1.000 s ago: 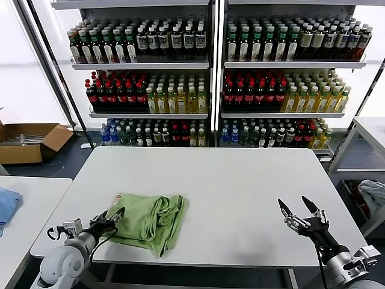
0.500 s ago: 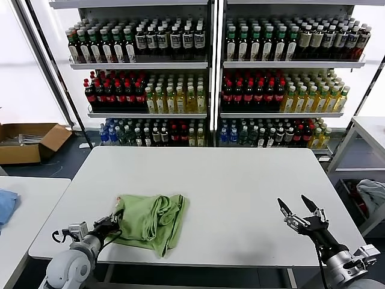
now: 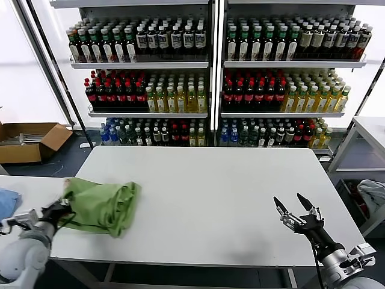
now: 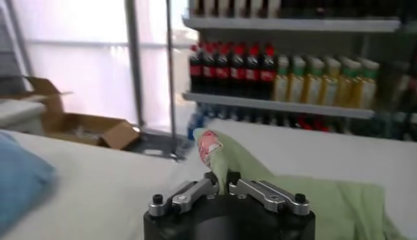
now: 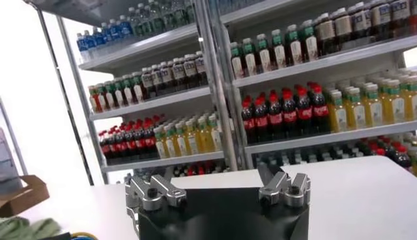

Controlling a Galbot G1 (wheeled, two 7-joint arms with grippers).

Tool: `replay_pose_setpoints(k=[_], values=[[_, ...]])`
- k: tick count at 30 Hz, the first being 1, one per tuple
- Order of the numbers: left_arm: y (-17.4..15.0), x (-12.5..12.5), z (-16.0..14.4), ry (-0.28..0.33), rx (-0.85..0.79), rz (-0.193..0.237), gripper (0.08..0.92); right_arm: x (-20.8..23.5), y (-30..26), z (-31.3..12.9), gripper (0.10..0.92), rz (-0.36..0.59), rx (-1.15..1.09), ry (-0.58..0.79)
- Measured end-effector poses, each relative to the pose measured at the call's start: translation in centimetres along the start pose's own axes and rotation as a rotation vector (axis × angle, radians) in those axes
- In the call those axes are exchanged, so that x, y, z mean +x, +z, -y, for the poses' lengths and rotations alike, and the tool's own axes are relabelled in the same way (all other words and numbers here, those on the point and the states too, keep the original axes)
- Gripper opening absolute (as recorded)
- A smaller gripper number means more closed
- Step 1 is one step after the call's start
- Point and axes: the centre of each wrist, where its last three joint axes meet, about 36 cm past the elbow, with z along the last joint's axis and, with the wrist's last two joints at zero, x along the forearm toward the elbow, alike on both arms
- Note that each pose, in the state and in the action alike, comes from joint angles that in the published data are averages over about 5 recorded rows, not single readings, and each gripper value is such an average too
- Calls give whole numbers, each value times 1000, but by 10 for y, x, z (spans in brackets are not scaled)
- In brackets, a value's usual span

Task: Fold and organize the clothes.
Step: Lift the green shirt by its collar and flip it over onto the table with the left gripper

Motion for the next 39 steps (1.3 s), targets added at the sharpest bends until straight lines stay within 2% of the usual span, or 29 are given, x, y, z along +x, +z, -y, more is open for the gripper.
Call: replay_pose_setpoints(k=[4, 8, 13, 17, 20, 26, 33, 39], values=[[-27, 4, -25, -69, -12, 51, 125, 1, 0, 0, 823, 1, -2, -3], [-47, 9, -33, -101, -22, 90, 125, 2, 0, 0, 823, 4, -3, -3], [-61, 16, -24, -116, -40, 121, 125, 5, 0, 0, 823, 7, -5, -2], [-63, 20, 0, -98, -55, 125, 125, 7, 0, -1, 823, 10, -7, 4], [-54, 20, 26, -68, -65, 106, 125, 10, -1, -2, 823, 13, -8, 9], [-24, 17, 93, 13, -57, 34, 125, 18, -3, -4, 823, 22, -6, 19], [5, 14, 184, 133, -13, -42, 125, 31, -7, -8, 823, 27, -3, 39], [16, 17, 254, 234, 19, -82, 125, 38, -11, -12, 823, 21, 10, 56]])
